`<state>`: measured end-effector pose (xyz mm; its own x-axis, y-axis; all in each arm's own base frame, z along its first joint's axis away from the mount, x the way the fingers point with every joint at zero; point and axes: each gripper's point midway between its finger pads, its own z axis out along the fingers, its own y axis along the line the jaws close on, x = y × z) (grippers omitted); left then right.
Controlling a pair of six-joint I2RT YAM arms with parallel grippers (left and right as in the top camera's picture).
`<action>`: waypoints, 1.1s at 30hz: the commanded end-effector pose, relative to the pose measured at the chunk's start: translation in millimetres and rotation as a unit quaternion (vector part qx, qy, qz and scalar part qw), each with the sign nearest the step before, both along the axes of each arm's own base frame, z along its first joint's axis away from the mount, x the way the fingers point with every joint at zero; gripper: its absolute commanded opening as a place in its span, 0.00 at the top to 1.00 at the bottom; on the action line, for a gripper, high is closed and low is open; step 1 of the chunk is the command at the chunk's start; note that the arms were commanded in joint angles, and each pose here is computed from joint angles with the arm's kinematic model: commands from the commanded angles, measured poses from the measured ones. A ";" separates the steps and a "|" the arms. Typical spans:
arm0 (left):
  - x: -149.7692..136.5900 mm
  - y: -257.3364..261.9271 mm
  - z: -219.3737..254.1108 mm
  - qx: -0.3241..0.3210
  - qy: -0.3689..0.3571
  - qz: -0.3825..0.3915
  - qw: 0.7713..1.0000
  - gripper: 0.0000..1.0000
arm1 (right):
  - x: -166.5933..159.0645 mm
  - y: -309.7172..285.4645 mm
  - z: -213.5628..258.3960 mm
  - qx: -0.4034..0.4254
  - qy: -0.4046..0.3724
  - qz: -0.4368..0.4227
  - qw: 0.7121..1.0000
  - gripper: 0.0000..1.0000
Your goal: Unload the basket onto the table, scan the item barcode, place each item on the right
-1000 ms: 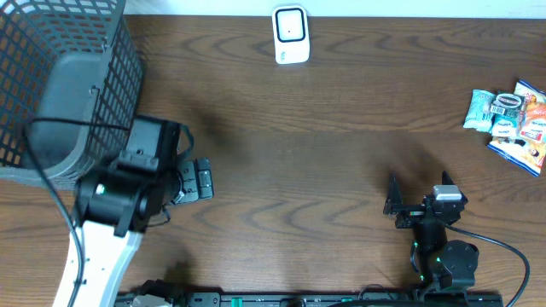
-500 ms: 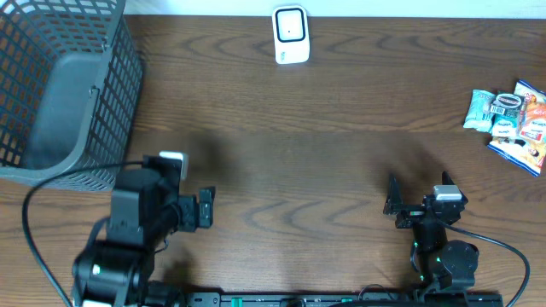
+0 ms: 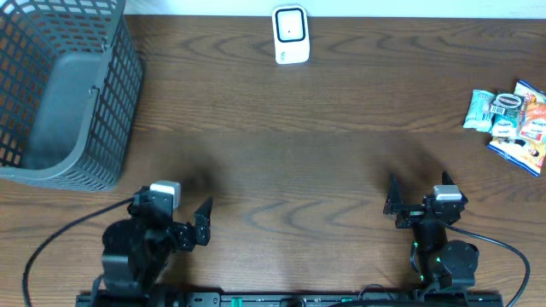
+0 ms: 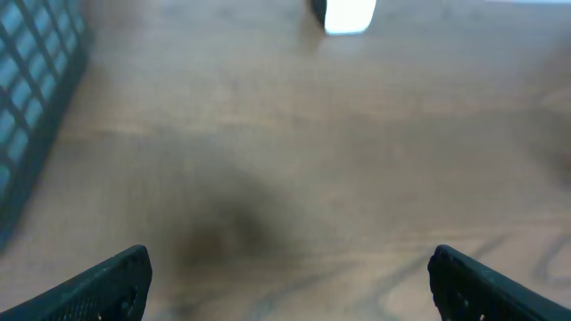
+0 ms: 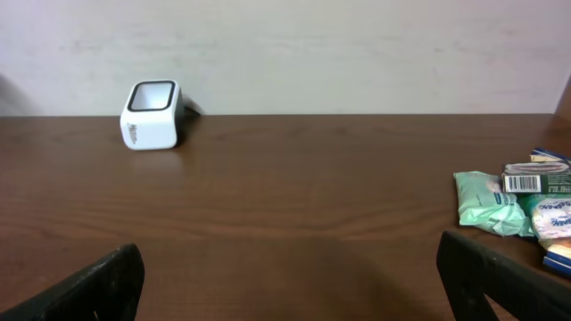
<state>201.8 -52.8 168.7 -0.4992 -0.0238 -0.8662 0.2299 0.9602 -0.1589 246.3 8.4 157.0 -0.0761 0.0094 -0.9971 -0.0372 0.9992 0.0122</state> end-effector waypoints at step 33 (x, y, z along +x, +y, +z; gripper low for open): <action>25.7 19.1 59.2 -0.105 -0.240 0.078 0.962 0.02 | -0.3 -0.5 -0.8 0.001 0.000 -0.002 1.000 0.01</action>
